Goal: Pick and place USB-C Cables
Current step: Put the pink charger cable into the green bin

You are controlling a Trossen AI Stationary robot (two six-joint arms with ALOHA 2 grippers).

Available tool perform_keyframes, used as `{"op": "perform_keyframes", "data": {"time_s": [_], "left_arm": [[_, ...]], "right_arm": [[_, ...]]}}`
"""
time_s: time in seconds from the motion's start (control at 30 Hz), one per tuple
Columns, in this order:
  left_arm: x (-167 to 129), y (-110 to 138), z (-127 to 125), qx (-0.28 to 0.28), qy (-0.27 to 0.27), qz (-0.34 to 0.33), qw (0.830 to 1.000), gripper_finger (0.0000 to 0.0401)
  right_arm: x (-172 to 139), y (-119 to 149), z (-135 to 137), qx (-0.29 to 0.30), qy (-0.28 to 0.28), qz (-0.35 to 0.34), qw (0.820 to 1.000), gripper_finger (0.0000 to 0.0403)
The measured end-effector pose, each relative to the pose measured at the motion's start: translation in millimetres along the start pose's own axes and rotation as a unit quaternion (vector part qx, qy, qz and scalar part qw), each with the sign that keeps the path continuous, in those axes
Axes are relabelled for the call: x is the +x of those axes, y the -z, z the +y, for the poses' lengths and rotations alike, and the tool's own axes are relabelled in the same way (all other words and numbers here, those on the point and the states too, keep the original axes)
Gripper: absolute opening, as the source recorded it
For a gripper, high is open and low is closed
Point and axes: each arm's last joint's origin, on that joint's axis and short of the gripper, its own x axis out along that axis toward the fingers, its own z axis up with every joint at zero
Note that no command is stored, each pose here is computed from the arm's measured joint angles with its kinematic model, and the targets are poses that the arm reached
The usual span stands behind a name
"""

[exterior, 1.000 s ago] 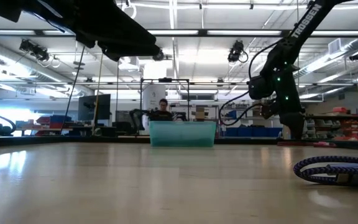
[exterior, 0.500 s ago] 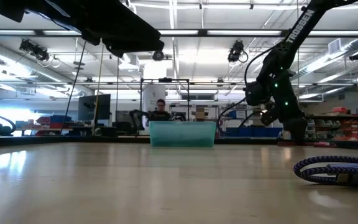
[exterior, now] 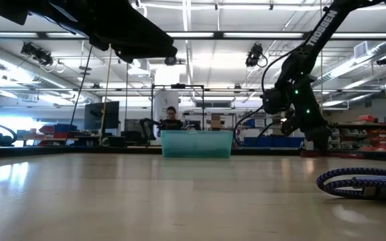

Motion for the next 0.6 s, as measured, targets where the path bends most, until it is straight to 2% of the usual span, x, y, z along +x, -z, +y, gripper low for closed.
{"op": "perform_keyframes", "data": {"time_s": [0.13, 0.23, 0.43, 0.6], "left_arm": [[0.0, 0.0, -0.1, 0.000, 0.000, 0.000, 1.000, 0.0167], [0.0, 0.1, 0.0, 0.000, 0.000, 0.000, 1.000, 0.0167], [0.0, 1.7, 0.8, 0.000, -0.012, 0.007, 1.000, 0.0167], [0.0, 1.2, 0.7, -0.001, -0.012, 0.005, 1.000, 0.0167]], "right_arm": [[-15.0, -5.2, 2.2, -0.018, 0.004, 0.000, 1.000, 0.0006], [-41.9, -12.1, 2.1, -0.022, 0.018, -0.029, 0.999, 0.0005], [-123.4, -24.3, 8.1, -0.025, 0.042, -0.135, 0.990, 0.0002], [-190.6, -39.6, 43.2, -0.084, 0.049, -0.242, 0.965, 0.0002]]}}
